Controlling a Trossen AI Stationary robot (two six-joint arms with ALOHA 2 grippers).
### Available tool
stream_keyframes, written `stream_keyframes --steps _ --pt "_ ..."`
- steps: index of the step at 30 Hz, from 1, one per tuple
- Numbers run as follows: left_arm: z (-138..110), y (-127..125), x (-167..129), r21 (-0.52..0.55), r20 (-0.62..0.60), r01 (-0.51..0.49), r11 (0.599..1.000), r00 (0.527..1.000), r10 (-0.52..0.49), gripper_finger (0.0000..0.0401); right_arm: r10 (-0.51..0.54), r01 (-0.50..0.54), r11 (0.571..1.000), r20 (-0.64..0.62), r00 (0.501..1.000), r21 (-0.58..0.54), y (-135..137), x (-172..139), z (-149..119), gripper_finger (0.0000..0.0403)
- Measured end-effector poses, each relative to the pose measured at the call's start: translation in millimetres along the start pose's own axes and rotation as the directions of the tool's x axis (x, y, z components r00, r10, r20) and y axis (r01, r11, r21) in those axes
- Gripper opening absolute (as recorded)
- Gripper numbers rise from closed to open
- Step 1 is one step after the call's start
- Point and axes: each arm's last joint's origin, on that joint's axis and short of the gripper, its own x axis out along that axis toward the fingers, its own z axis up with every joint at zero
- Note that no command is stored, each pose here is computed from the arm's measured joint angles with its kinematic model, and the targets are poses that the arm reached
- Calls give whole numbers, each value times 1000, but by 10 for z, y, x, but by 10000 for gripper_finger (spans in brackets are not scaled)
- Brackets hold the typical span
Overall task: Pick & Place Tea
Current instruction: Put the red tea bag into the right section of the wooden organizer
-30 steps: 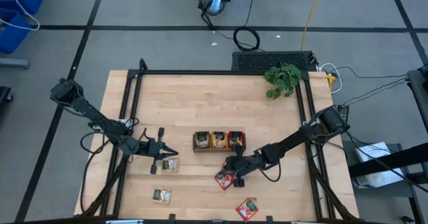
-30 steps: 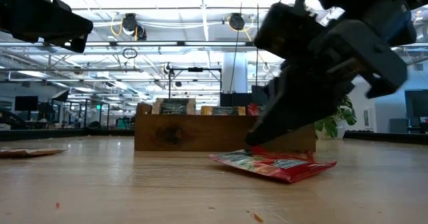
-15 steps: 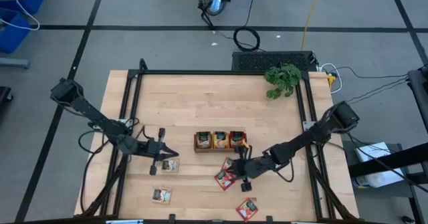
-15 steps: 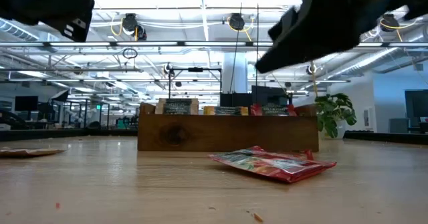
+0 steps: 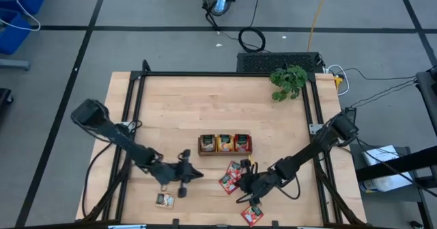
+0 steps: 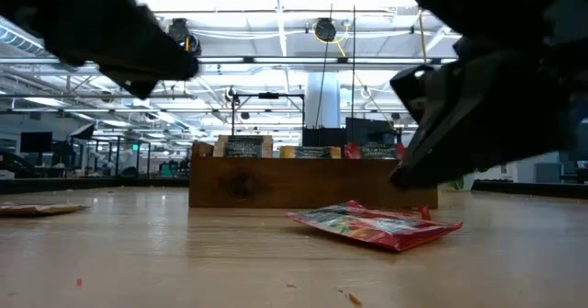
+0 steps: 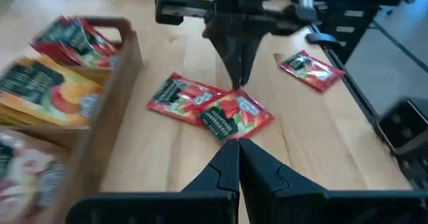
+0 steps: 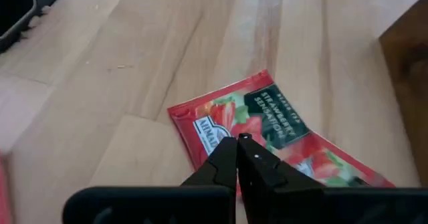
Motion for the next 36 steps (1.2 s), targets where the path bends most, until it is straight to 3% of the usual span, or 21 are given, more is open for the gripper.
stream_keyframes --steps 5,11,19,27,36 --pt "90 12 344 -106 -29 20 994 999 -23 30 14 -14 1000 38 999 -9 1 166 -59 1" --pt "137 127 683 -191 -79 75 979 993 -92 96 46 -46 999 -4 999 3 -56 338 -186 0" --pt "-38 192 1005 -266 -237 45 963 965 -111 176 35 -37 999 -73 997 -26 -85 465 -367 0" --pt "-110 199 1047 -281 -286 2 960 954 -86 211 28 -27 995 3 1000 -97 -21 387 -289 0" --pt "-106 198 1043 -262 -285 13 965 954 -90 216 47 -35 988 77 996 -148 168 109 -106 0"
